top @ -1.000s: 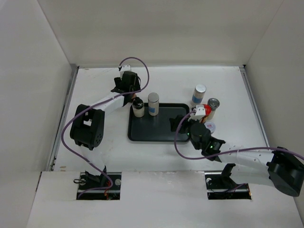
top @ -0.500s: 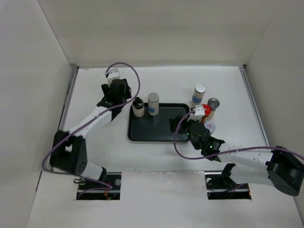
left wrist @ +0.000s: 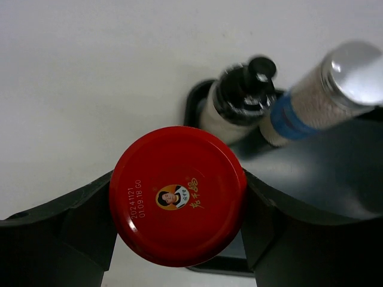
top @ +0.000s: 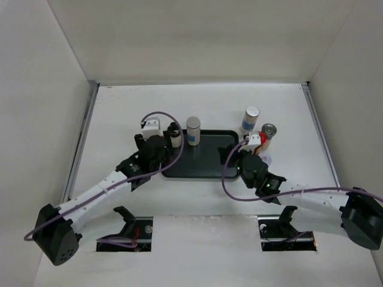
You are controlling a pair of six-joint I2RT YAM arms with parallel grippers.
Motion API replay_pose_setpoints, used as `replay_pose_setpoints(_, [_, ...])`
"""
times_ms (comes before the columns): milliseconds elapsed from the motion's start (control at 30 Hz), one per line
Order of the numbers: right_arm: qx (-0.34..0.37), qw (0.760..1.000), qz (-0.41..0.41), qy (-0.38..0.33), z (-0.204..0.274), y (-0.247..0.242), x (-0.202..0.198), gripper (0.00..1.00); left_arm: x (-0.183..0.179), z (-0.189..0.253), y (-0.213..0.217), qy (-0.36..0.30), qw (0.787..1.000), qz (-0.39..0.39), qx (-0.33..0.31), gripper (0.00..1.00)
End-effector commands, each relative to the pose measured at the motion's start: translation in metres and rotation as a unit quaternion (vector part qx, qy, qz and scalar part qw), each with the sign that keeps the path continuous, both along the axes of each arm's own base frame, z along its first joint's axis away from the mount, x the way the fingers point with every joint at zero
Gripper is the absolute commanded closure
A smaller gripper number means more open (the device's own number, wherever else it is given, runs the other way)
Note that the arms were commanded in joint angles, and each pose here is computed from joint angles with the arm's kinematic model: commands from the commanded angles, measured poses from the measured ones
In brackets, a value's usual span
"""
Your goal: Organize the condiment bottles
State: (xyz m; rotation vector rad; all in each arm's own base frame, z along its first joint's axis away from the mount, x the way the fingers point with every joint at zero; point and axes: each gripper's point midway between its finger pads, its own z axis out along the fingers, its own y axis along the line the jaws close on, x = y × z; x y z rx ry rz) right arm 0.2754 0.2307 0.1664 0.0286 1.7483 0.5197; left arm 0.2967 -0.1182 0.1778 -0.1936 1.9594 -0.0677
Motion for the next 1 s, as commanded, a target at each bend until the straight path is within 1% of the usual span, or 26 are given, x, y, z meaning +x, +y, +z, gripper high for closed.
replay_pose_setpoints(0, [0.054, 0.998, -0.016, -0.037, 0.035, -0.005, 0.005, 0.53, 0.008, 0.032, -0.031, -0.058, 0.996, -0.012, -0.064, 0.67])
replay_pose_setpoints(33, [0.055, 0.998, -0.018, -0.038, 0.036, -0.006, 0.005, 0.52, 0.009, 0.029, -0.039, -0.059, 0.996, -0.021, -0.066, 0.67])
replay_pose_setpoints(100, [0.055, 0.997, -0.019, -0.04, 0.039, -0.008, 0.005, 0.46, 0.011, 0.024, -0.053, -0.057, 0.996, -0.036, -0.066, 0.66])
replay_pose_setpoints(167, [0.056, 0.997, -0.023, -0.042, 0.041, -0.009, 0.005, 0.41, 0.014, 0.019, -0.065, -0.05, 0.995, -0.053, -0.068, 0.66])
replay_pose_setpoints(300, [0.056, 0.997, -0.028, -0.042, 0.041, -0.013, 0.004, 0.33, 0.013, 0.001, -0.08, -0.035, 0.994, -0.074, -0.066, 0.66])
replay_pose_setpoints(467, [0.057, 0.996, -0.048, -0.044, 0.045, -0.026, 0.008, 0.28, 0.012, -0.024, -0.087, -0.013, 0.995, -0.083, -0.052, 0.65])
replay_pose_setpoints(567, [0.054, 0.996, -0.055, -0.042, 0.046, -0.03, 0.01, 0.28, 0.012, -0.033, -0.09, -0.004, 0.995, -0.085, -0.044, 0.6])
replay_pose_setpoints(600, [0.05, 0.996, -0.057, -0.038, 0.046, -0.031, 0.01, 0.3, 0.012, -0.036, -0.089, 0.0, 0.996, -0.083, -0.04, 0.58])
replay_pose_setpoints(667, [0.041, 0.997, -0.058, -0.031, 0.043, -0.033, 0.01, 0.47, 0.01, -0.04, -0.088, 0.003, 0.996, -0.082, -0.034, 0.53])
replay_pose_setpoints(733, [0.028, 0.997, -0.065, -0.021, 0.039, -0.038, 0.01, 0.76, 0.008, -0.042, -0.086, 0.004, 0.996, -0.081, -0.031, 0.41])
replay_pose_setpoints(767, [0.023, 0.997, -0.072, -0.015, 0.039, -0.041, 0.011, 0.82, 0.009, -0.041, -0.086, 0.003, 0.996, -0.08, -0.029, 0.34])
replay_pose_setpoints(800, [0.018, 0.996, -0.082, -0.007, 0.039, -0.045, 0.011, 0.83, 0.008, -0.04, -0.085, 0.002, 0.996, -0.08, -0.029, 0.29])
replay_pose_setpoints(833, [0.014, 0.996, -0.092, -0.003, 0.04, -0.05, 0.013, 0.8, 0.007, -0.039, -0.085, 0.001, 0.996, -0.081, -0.029, 0.24])
replay_pose_setpoints(900, [0.008, 0.993, -0.121, -0.003, 0.043, -0.063, 0.017, 0.65, 0.007, -0.034, -0.084, -0.006, 0.996, -0.081, -0.035, 0.14])
replay_pose_setpoints(933, [0.008, 0.991, -0.134, -0.006, 0.046, -0.069, 0.019, 0.57, 0.006, -0.032, -0.083, -0.009, 0.996, -0.082, -0.037, 0.12])
replay_pose_setpoints(967, [0.009, 0.99, -0.142, -0.008, 0.051, -0.073, 0.022, 0.47, 0.007, -0.028, -0.082, -0.013, 0.996, -0.081, -0.041, 0.06])
